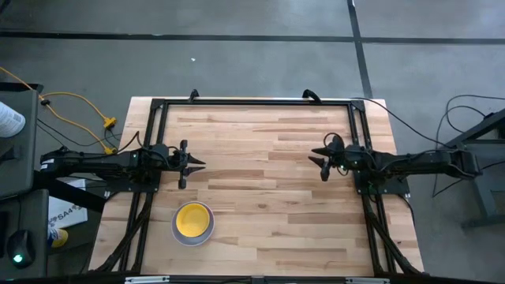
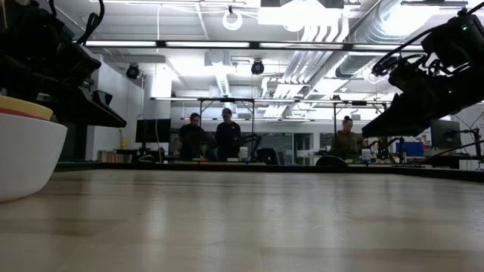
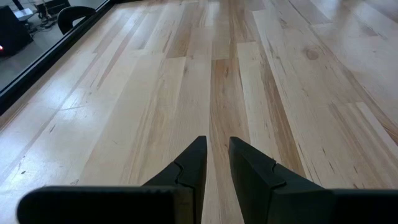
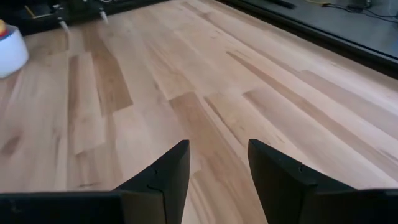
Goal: Nest bowls inside each other
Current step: Return to Home Position
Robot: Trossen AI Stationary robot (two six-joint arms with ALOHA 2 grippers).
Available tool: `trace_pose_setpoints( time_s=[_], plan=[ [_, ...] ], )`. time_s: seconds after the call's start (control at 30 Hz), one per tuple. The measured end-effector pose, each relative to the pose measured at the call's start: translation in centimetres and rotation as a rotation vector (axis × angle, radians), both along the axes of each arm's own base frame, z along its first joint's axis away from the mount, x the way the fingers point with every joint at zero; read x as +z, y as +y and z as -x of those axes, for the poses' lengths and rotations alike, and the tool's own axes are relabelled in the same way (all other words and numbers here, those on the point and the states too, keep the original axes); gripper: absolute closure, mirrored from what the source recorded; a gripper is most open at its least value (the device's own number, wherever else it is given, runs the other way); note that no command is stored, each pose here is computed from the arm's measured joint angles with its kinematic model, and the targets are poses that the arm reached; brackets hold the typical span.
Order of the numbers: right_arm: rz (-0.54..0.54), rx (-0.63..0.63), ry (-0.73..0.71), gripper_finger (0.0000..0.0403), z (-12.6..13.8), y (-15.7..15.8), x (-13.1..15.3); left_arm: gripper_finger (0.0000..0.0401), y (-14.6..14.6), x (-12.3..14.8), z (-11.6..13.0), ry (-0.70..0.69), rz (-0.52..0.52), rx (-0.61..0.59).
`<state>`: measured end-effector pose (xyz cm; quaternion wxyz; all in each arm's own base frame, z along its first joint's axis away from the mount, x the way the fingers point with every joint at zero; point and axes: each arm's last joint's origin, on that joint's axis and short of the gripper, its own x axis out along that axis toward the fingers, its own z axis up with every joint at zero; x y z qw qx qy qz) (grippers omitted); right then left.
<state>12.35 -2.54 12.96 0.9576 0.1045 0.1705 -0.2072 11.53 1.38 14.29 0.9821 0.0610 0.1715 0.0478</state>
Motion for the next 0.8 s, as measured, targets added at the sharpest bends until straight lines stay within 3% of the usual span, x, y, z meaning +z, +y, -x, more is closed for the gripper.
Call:
trace_pose_setpoints(
  time_s=[0.4,0.8],
  plan=[
    [0.01,0.077,-0.046,0.0247,0.5,0.5,0.6,0.0332,0.0,0.0,0.0,0.0,0.0,0.0],
    [-0.058,0.262,-0.102,0.0247,1.1,1.1,1.1,0.0332,0.0,0.0,0.0,-0.001,0.0,0.0]
  ],
)
